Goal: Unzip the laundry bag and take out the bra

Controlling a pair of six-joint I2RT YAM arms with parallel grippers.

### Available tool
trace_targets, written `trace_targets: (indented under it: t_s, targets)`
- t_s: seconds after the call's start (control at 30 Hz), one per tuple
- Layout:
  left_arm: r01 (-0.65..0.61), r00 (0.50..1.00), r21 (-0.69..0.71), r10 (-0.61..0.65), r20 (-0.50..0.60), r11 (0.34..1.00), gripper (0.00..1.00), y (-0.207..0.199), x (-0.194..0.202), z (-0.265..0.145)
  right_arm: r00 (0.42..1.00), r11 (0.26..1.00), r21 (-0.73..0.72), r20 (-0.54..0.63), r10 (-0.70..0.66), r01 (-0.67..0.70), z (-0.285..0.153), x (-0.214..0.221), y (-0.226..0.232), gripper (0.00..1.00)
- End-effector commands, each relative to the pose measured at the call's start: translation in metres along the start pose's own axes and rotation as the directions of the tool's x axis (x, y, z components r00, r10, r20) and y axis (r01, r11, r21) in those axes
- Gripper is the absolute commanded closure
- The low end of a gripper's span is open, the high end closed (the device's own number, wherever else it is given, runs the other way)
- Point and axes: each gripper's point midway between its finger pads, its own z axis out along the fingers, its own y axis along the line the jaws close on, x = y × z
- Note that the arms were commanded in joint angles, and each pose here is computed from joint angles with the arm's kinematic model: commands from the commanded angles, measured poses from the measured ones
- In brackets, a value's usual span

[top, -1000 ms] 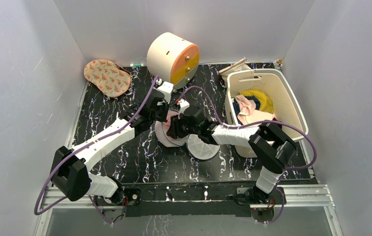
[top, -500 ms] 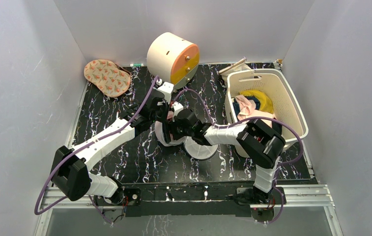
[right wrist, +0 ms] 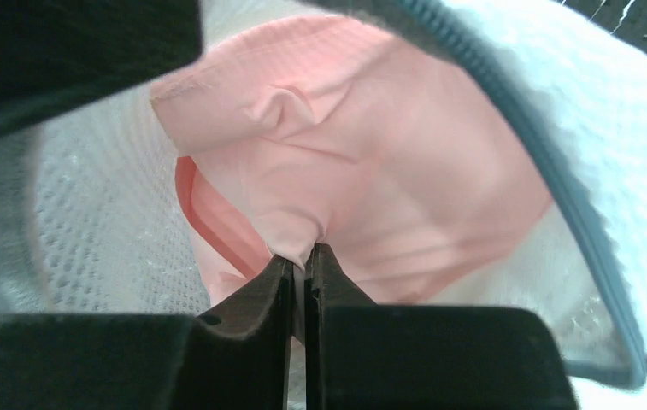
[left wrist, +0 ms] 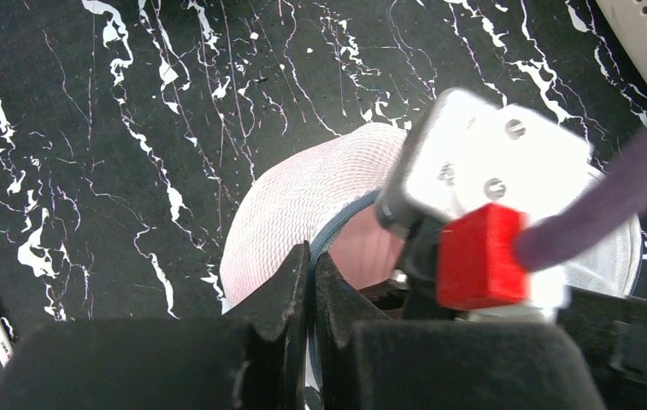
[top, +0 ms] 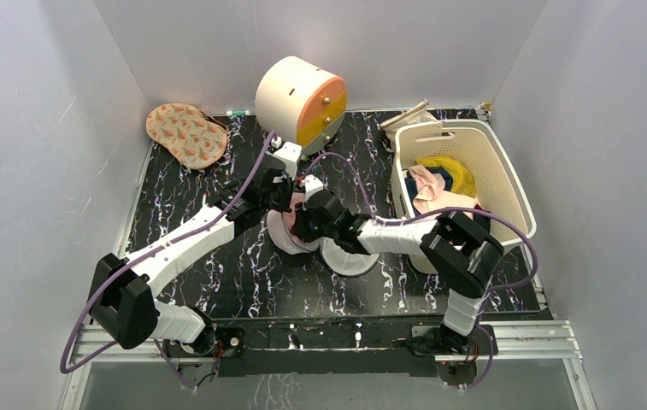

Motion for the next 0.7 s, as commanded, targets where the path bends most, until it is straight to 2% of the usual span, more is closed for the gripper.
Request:
trace_targets:
  t_s: [0.0, 0.27, 0.67]
  targets:
    - [0.014, 0.999, -0.007, -0.014, 0.029, 1.000, 1.00, 0.002, -0.009, -0.005, 0.992, 1.000, -0.024, 0.124, 0.008, -0.005, -0.026, -0.048, 0.016, 1.00]
    - [0.011, 0.999, -0.006, -0.011, 0.031, 1.000, 1.00, 0.002, -0.010, -0.005, 0.981, 1.000, -0.002, 0.194, 0.014, -0.014, -0.056, -0.075, 0.018, 1.00]
    - [0.011, 0.999, -0.026, -0.010, 0.038, 1.000, 1.00, 0.006, -0.010, -0.007, 0.980, 0.990, 0.143, 0.196, -0.012, -0.017, -0.086, -0.071, -0.010, 1.00]
